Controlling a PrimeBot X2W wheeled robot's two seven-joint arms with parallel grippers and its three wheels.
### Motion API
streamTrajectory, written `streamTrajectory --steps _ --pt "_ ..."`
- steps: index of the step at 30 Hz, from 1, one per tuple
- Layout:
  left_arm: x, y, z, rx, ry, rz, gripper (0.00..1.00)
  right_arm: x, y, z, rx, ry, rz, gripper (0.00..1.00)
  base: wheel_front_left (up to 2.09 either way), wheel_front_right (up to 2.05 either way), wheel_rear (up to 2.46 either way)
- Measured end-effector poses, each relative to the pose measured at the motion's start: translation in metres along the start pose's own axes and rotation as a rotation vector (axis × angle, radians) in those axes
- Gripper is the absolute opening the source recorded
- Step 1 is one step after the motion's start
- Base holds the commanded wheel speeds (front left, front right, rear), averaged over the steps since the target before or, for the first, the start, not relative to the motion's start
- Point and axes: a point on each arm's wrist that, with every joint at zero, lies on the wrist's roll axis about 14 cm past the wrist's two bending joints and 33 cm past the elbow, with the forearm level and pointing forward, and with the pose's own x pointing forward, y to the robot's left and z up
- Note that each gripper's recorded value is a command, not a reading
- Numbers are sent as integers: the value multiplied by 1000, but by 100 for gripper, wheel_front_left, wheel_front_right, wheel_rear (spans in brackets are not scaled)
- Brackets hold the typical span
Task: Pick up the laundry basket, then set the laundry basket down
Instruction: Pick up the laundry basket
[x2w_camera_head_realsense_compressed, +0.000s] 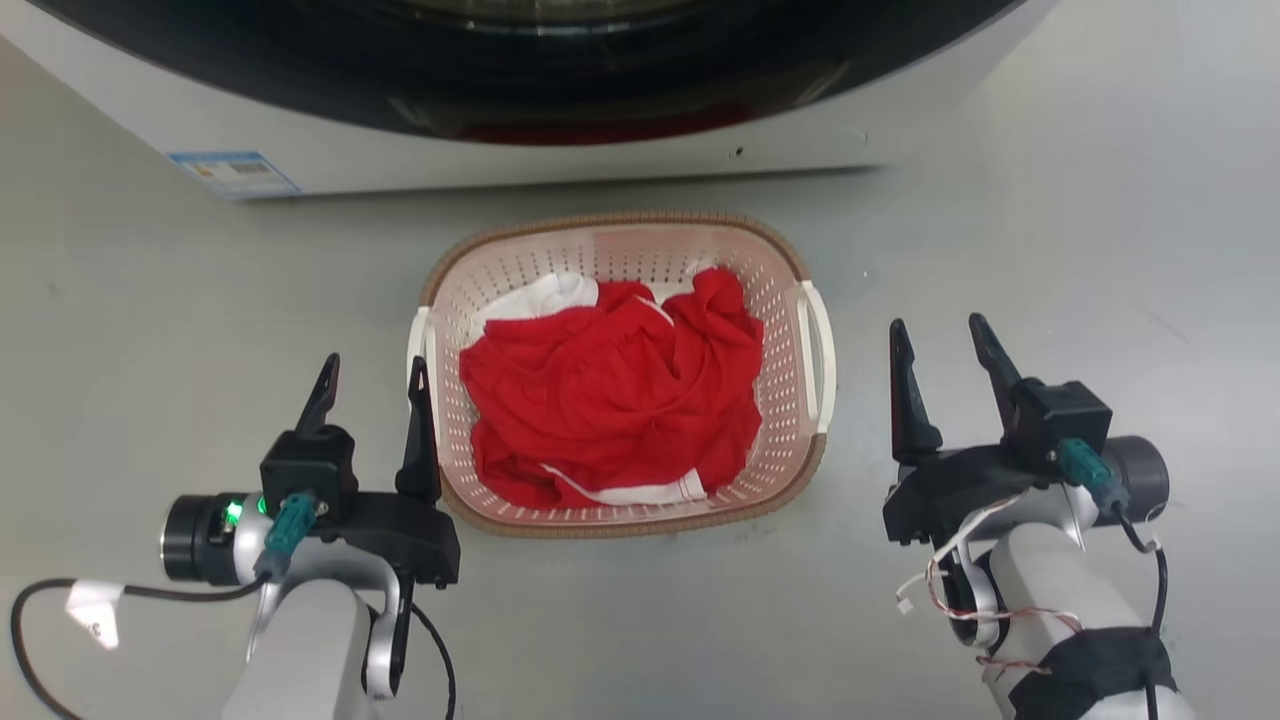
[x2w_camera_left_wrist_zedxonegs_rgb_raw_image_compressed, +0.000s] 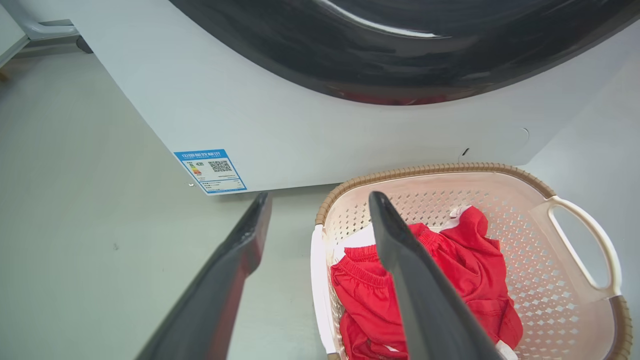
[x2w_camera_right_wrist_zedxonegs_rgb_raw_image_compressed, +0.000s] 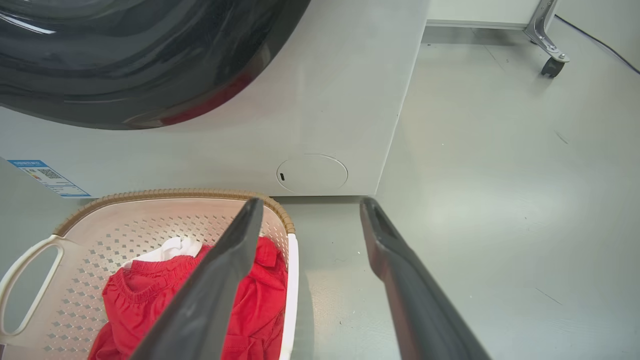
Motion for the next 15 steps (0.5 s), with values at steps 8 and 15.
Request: streamTrajectory --steps 8,15 --pt "31 1 -37 -7 91 2 100 30 -5 -38 -9 82 -3 100 0 0 0" --pt "47 3 -70 -14 171 3 100 44 -3 -75 -18 166 15 100 0 0 0"
